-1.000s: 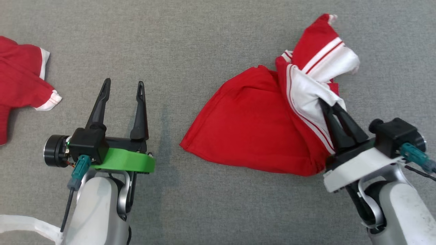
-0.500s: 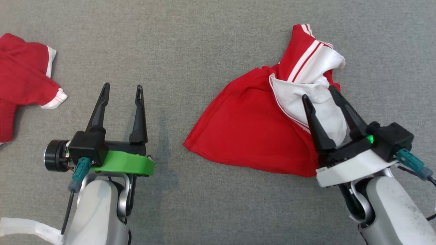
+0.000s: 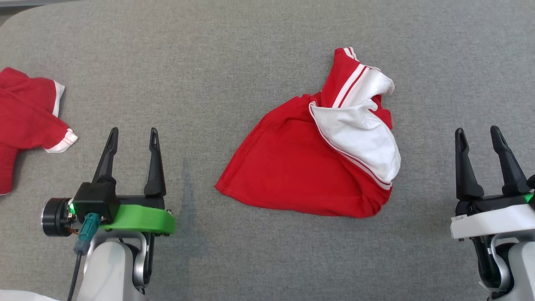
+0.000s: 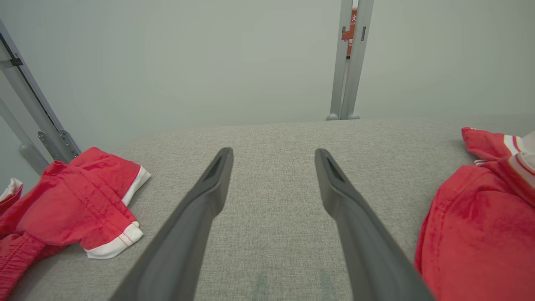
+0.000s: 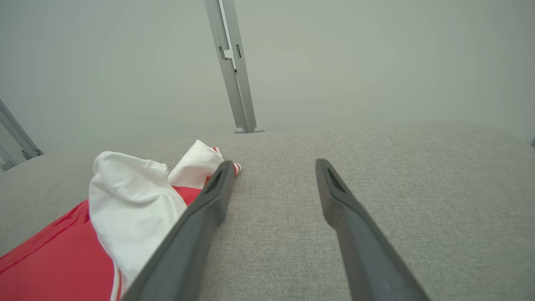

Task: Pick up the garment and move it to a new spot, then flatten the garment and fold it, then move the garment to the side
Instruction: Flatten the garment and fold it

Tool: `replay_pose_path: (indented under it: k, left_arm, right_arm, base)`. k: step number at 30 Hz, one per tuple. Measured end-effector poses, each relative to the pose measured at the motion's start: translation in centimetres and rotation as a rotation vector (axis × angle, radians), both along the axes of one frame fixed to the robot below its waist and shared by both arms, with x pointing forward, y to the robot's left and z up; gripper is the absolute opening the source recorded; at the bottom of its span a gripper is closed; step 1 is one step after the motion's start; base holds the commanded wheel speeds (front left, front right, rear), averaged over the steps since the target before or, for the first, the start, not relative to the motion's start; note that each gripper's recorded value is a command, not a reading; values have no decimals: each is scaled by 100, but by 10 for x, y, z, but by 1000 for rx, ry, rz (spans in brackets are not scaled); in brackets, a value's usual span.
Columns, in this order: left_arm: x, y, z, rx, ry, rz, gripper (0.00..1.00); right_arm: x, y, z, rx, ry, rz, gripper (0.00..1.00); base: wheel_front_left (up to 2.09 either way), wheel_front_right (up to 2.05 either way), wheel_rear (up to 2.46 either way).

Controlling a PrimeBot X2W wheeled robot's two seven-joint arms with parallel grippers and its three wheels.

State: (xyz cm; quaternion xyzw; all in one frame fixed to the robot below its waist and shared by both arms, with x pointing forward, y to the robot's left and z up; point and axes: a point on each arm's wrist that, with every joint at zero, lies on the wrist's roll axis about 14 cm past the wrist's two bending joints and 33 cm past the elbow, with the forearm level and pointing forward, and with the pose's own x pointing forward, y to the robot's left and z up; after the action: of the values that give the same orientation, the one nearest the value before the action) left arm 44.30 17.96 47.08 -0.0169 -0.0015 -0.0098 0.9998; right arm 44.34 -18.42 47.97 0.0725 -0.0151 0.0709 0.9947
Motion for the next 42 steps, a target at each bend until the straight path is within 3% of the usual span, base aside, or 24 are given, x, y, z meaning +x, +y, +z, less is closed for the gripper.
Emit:
replay_pose_path:
  k: [15, 25, 26, 27, 29, 35, 42]
  left_arm:
    - [-4, 0, 3, 5, -8, 1, 100]
    - [6, -2, 2, 13, -11, -12, 100]
    - [7, -2, 1, 13, -9, -11, 100]
    - [7, -2, 0, 14, -6, -11, 100]
    - [7, -1, -2, 14, 0, -9, 100]
    - [8, 2, -6, 15, 9, 4, 100]
    - [12, -6, -5, 6, 1, -14, 100]
  right_arm:
    - [-6, 6, -2, -5, 19, 23, 100]
    - [6, 64, -39, -8, 173, 232, 100]
    - [8, 68, -43, -8, 185, 249, 83]
    - [10, 73, -47, -7, 199, 265, 47]
    - [13, 78, -53, -4, 217, 284, 0]
    - [18, 73, -55, 14, 199, 269, 0]
    - [6, 29, -52, 35, 175, 102, 0]
  base:
    - [0, 0, 0]
    - [0, 0, 0]
    - [0, 0, 0]
    - [0, 0, 0]
    - [0, 0, 0]
    - [0, 0, 0]
    - [0, 0, 0]
